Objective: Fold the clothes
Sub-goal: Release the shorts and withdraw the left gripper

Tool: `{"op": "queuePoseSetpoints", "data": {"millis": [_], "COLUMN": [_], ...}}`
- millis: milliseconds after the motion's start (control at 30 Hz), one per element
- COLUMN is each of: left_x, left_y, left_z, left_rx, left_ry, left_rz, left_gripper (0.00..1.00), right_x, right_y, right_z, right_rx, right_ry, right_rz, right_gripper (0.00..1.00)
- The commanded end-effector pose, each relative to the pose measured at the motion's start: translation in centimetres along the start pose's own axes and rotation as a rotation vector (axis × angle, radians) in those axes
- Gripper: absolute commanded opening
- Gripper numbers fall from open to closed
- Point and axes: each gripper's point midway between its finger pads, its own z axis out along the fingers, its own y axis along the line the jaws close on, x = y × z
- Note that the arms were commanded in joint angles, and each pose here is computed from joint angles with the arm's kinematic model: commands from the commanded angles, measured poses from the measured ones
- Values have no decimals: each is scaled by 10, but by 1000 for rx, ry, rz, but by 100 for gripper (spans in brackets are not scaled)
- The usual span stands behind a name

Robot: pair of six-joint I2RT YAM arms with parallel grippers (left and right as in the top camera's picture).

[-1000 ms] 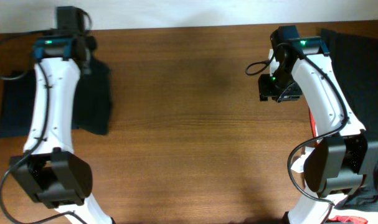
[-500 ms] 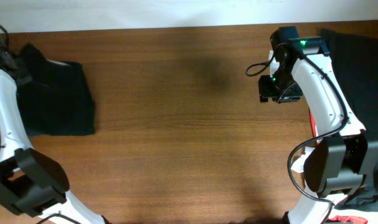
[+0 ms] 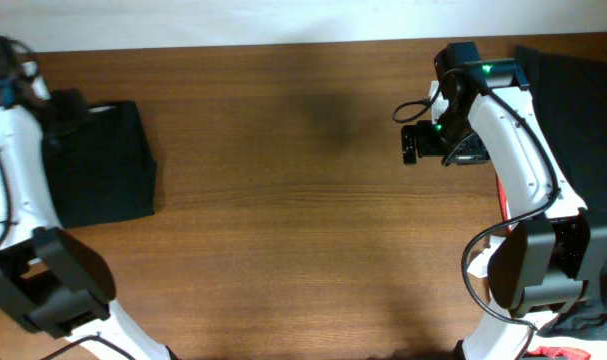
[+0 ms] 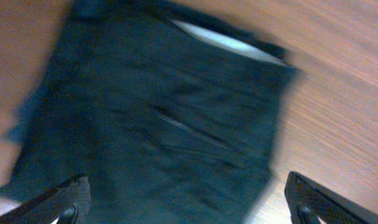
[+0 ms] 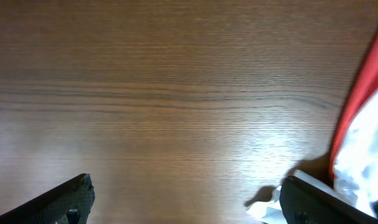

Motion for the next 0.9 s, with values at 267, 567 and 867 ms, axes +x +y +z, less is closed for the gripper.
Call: {"op": "queuePoseSetpoints", "data": {"millis": [267, 567, 867], "left_x": [166, 218, 215], "left_y": [-146, -119, -86], "left_z": [-61, -100, -181], "left_rx": [133, 141, 325], "left_ry": [533, 634, -137], "left_rz": [454, 435, 353], "left_gripper": [99, 99, 99], "right_x": [62, 86, 104], "right_y": [18, 17, 3], "right_z": [-13, -66, -149], "right_rx": [-128, -141, -128], "right_ry": [257, 139, -505], "right_rz": [27, -3, 6], "right_gripper": [99, 99, 98]}}
